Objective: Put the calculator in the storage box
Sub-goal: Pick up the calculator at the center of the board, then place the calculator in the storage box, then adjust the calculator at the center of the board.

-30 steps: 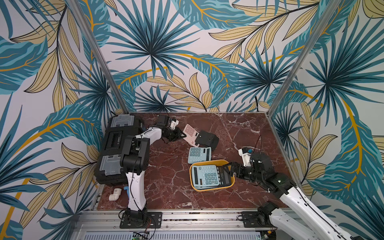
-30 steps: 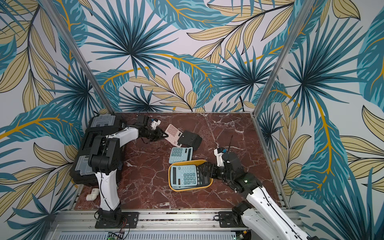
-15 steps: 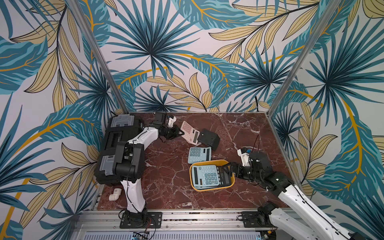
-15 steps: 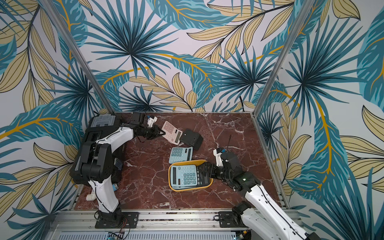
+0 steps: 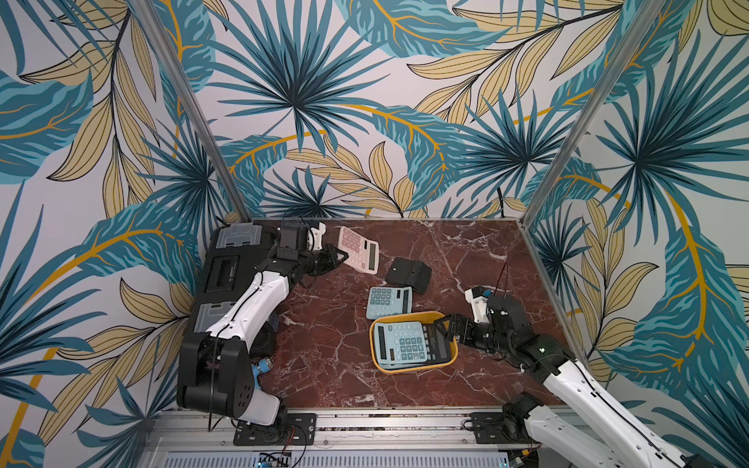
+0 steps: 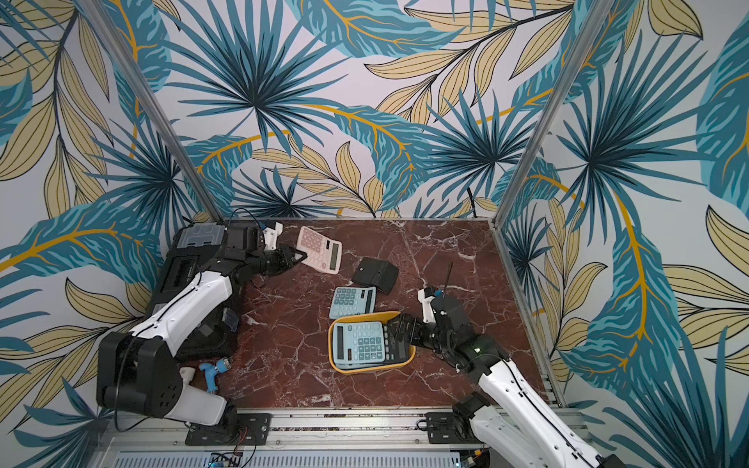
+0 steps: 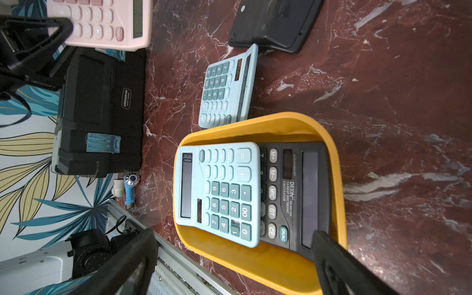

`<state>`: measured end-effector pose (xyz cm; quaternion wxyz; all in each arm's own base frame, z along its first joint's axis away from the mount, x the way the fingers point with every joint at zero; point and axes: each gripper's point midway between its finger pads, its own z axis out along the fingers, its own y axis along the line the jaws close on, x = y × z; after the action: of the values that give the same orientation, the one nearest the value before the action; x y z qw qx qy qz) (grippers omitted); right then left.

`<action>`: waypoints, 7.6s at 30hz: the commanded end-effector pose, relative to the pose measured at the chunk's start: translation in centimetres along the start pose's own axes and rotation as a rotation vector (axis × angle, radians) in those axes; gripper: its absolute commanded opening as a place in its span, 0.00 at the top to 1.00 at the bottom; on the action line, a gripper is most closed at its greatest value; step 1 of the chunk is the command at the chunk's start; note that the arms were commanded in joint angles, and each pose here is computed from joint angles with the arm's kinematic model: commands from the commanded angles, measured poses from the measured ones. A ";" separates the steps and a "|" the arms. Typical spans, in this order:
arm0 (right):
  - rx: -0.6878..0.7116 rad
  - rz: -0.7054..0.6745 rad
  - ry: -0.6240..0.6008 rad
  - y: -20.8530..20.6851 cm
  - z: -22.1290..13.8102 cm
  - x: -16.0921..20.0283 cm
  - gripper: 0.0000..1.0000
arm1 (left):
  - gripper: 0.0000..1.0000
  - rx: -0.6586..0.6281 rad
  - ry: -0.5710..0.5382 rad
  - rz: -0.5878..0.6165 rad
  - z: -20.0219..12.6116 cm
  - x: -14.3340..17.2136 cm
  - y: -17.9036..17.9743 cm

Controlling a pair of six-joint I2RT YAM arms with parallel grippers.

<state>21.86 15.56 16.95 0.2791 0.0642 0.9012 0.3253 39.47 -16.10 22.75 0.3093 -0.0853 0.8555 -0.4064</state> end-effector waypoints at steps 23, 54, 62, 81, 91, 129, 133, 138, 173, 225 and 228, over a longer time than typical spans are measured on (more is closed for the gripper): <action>-0.320 -0.022 -0.150 5.8 -1.6 -6.1 0.29 | 1.00 0.428 -0.144 -0.154 -3.7 11.6 -9.6; -0.616 0.071 0.008 9.4 0.7 -7.9 0.65 | 1.00 0.517 -0.048 -0.177 -4.5 15.5 -11.8; -0.609 0.082 0.016 9.1 1.2 -8.0 0.70 | 1.00 0.523 -0.037 -0.173 -4.5 15.7 -12.1; -0.540 0.057 0.037 8.4 0.5 -6.8 1.00 | 0.36 0.441 -0.044 -0.160 -4.1 16.3 -10.6; -0.440 0.032 0.100 6.4 0.3 -4.6 1.00 | 0.06 0.233 -0.084 -0.101 -5.8 16.1 -7.2; -0.031 -0.016 0.313 -2.8 2.8 1.6 1.00 | 0.00 0.042 -0.009 0.002 -3.9 17.9 -3.5; -0.010 -0.016 0.316 -3.3 3.0 1.6 1.00 | 0.00 0.044 -0.001 -0.003 -3.6 18.0 -3.4; 0.013 -0.013 0.323 -3.7 3.2 1.6 1.00 | 0.00 0.046 0.004 -0.005 -3.5 18.2 -3.4; 0.146 -0.016 0.332 -6.3 4.1 1.3 0.72 | 0.00 0.054 0.006 -0.001 -3.5 18.2 -3.6; -0.028 -0.021 0.237 -0.6 5.5 -5.1 0.03 | 0.00 -0.131 0.048 0.070 0.1 15.1 3.1; -0.044 -0.019 0.269 -0.2 7.1 -5.7 0.05 | 0.00 -0.135 0.067 0.059 1.0 15.2 3.7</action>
<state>29.52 16.30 14.58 0.1640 0.0177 0.9318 0.3233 27.27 -19.10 10.83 0.2727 -0.0845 0.9077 -0.3075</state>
